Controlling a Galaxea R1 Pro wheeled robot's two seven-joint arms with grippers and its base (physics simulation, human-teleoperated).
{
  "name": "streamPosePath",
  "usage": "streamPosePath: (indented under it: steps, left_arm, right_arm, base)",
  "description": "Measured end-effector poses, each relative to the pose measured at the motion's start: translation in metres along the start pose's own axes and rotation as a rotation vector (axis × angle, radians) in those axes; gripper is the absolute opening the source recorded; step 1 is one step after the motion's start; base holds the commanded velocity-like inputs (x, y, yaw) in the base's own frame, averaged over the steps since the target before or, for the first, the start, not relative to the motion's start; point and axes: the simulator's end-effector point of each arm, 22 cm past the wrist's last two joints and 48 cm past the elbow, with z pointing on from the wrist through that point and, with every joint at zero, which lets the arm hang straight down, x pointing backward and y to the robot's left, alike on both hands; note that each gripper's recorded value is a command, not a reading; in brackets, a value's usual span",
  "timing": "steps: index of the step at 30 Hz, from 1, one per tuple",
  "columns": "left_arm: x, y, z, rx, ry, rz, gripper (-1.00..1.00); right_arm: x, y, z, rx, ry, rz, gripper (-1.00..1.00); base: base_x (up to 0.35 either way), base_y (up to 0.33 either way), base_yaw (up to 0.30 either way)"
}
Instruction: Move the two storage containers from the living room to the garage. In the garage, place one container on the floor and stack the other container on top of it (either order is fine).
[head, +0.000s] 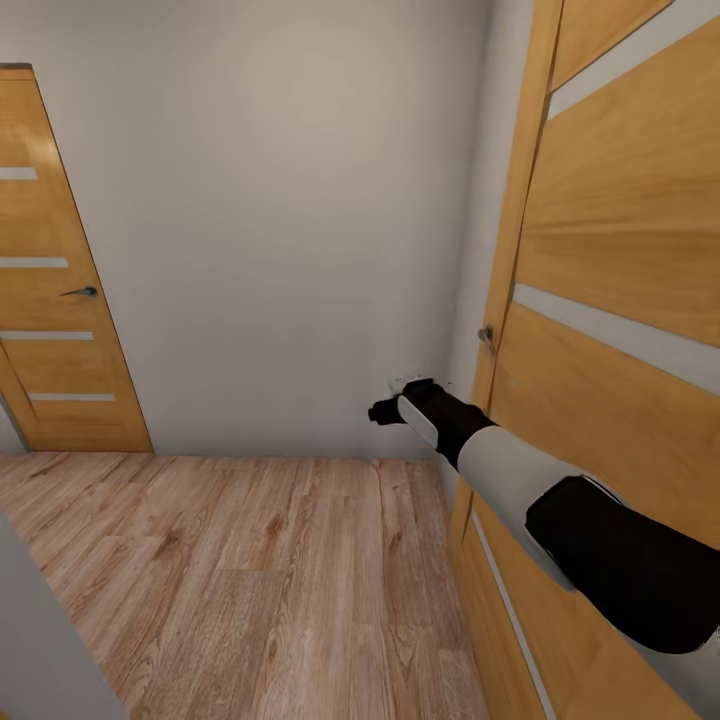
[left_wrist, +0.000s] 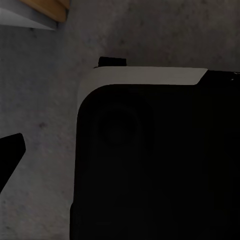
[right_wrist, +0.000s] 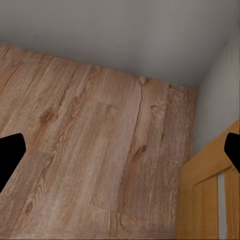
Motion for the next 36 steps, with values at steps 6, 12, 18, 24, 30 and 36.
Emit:
streamPosePath:
  steps: [6, 12, 18, 24, 30, 36]
  left_arm:
    - [0.0, 0.0, 0.0, 0.0, 0.0, 0.0, 1.0]
    - [0.0, 0.001, 0.0, -0.001, 0.0, 0.0, 1.0]
    - [0.0, 0.001, 0.0, -0.001, 0.0, -0.001, 1.0]
    - [0.0, 0.001, 0.0, -0.001, 0.0, -0.002, 1.0]
    - [0.0, 0.002, 0.0, -0.002, 0.0, -0.002, 1.0]
    - [0.0, 0.002, 0.0, -0.003, 0.001, -0.002, 1.0]
  right_arm:
    - [0.075, 0.007, 0.022, 0.002, 0.077, -0.021, 1.0]
    - [0.139, 0.015, 0.035, -0.004, 0.134, -0.021, 1.0]
    - [0.193, 0.019, 0.041, 0.004, 0.176, -0.064, 1.0]
    - [0.231, 0.025, 0.043, -0.004, 0.209, -0.082, 1.0]
    - [0.298, 0.043, 0.04, -0.053, 0.288, -0.099, 1.0]
    - [0.387, 0.026, 0.035, -0.018, 0.372, -0.17, 1.0]
  base:
    - [0.0, 0.0, 0.0]
    - [0.0, 0.0, 0.0]
    - [0.0, 0.0, 0.0]
    - [0.0, 0.0, 0.0]
    - [0.0, 0.0, 0.0]
    - [0.0, 0.0, 0.0]
